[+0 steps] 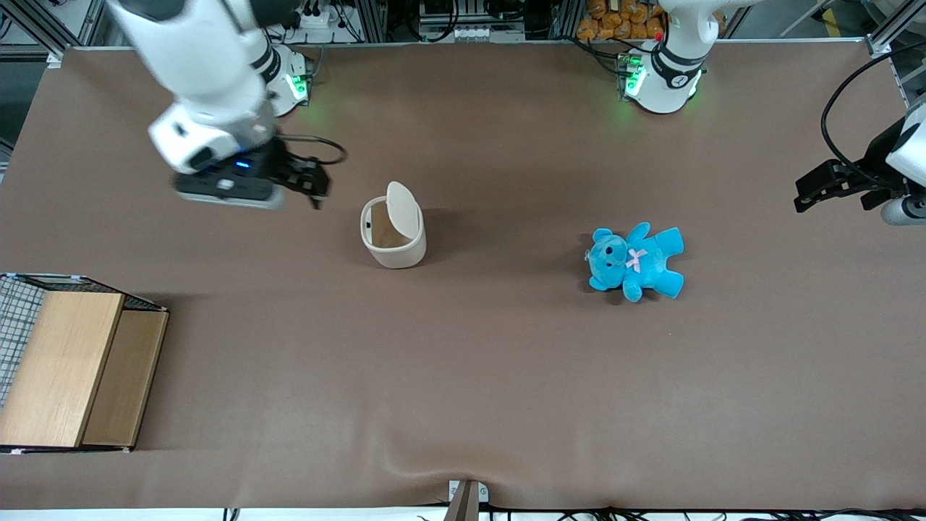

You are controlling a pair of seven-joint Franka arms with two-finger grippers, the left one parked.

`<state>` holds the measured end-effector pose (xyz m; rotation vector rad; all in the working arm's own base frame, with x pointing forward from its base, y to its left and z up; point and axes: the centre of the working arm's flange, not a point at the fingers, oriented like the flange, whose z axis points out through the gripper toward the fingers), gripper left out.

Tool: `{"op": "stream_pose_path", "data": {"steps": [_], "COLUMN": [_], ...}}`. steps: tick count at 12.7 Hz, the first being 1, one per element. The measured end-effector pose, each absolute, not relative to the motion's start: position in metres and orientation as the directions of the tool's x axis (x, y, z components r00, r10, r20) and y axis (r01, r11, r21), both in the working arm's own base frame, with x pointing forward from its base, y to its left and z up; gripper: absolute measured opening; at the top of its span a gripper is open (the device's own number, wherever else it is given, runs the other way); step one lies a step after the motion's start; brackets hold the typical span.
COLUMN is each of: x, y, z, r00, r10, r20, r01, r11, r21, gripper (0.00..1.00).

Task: Open trash can with right arm
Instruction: 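Lift the right gripper away from the trash can as the lid opens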

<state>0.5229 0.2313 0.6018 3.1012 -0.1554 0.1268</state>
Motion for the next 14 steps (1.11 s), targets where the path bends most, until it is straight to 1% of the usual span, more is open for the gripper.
{"op": "stream_pose_path", "data": {"steps": [2,4,10,14], "x": [0.523,0.526,0.53,0.525], "y": [0.173,0.116,0.017,0.001], "z": [0.636,0.662,0.679,0.684], "r00": [0.997,0.998,0.999,0.999], "r10": [-0.049,-0.03,-0.021,-0.031], "r20": [0.055,0.052,0.045,0.028], "r01": [-0.049,-0.028,-0.019,-0.03], "r11": [-0.999,-0.999,-0.999,-0.999], "r21": [-0.006,-0.028,-0.03,-0.03], "gripper": [1.0,1.0,1.0,1.0]}}
